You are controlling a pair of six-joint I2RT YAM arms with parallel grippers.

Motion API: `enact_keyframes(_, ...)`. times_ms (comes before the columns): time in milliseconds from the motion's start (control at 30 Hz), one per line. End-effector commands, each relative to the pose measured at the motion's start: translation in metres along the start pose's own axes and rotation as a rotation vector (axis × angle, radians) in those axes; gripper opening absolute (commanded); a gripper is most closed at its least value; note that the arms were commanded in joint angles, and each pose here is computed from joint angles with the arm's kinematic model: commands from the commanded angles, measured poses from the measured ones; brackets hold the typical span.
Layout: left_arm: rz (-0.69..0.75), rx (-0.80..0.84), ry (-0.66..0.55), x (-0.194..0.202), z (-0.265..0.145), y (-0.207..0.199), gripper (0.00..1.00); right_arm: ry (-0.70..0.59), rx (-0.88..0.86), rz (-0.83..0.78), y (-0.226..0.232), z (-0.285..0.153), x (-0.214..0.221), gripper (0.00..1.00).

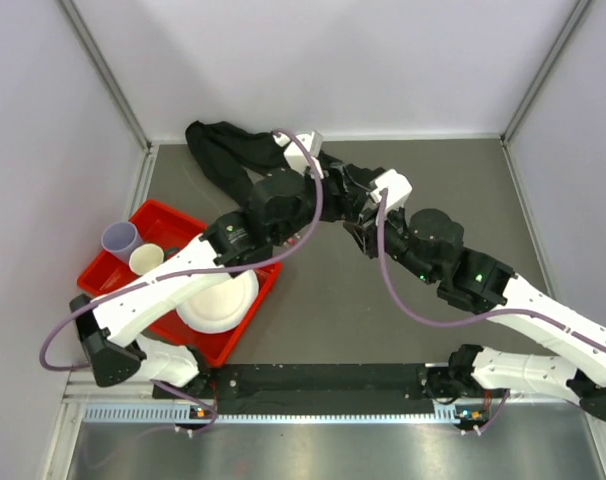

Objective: Paint the nails

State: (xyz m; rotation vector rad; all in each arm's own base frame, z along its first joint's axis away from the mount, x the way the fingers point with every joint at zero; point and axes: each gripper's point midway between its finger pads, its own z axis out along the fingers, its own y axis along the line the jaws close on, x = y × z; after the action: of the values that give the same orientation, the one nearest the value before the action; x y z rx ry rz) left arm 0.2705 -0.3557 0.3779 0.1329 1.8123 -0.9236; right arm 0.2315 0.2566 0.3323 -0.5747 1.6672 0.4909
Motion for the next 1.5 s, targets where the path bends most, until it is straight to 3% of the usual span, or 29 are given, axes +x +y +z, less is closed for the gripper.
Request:
enact_keyframes(0,0.017,0.325,-0.050,-0.045,-0.043,-0.031,0.77,-0.101,-0.243,0.002,0.026,-0.014,-0.031,0.00)
enact_keyframes(100,0.093,0.460,-0.030,-0.059,-0.065,-0.027,0.78,-0.083,-0.404,-0.003,0.046,-0.026,-0.025,0.00)
enact_keyframes(233,0.121,0.668,0.042,-0.050,-0.092,-0.032,0.71,-0.097,-0.517,0.036,0.053,-0.041,-0.032,0.00)
enact_keyframes(267,0.152,0.786,0.032,-0.053,-0.106,-0.044,0.67,-0.099,-0.571,0.042,0.060,-0.047,-0.034,0.00)
enact_keyframes(400,0.132,0.949,0.092,-0.041,-0.118,-0.046,0.62,-0.130,-0.701,0.083,0.072,-0.065,-0.046,0.00)
enact_keyframes(500,0.126,1.060,0.140,-0.035,-0.128,-0.054,0.64,-0.129,-0.785,0.096,0.080,-0.076,-0.049,0.00)
enact_keyframes(600,0.105,1.095,0.167,-0.031,-0.133,-0.056,0.59,-0.128,-0.807,0.103,0.082,-0.077,-0.051,0.00)
enact_keyframes(1000,0.134,1.094,0.209,-0.012,-0.136,-0.057,0.45,-0.148,-0.853,0.142,0.085,-0.069,-0.060,0.00)
enact_keyframes(1133,0.138,1.092,0.180,-0.019,-0.136,-0.062,0.34,-0.134,-0.849,0.148,0.085,-0.064,-0.057,0.00)
enact_keyframes(1233,0.153,1.054,0.157,-0.026,-0.130,-0.063,0.16,-0.128,-0.802,0.156,0.080,-0.056,-0.055,0.00)
enact_keyframes(1267,0.127,1.013,0.197,-0.021,-0.126,-0.059,0.03,-0.133,-0.777,0.153,0.076,-0.053,-0.056,0.00)
enact_keyframes(1300,0.168,0.963,0.138,-0.030,-0.118,-0.058,0.00,-0.114,-0.750,0.156,0.073,-0.050,-0.051,0.00)
enact_keyframes(1367,0.164,0.854,0.157,-0.028,-0.110,-0.050,0.00,-0.120,-0.618,0.161,0.055,-0.036,-0.052,0.00)
enact_keyframes(1467,0.203,0.624,0.047,-0.043,-0.088,-0.032,0.00,-0.103,-0.380,0.164,0.026,-0.020,-0.047,0.00)
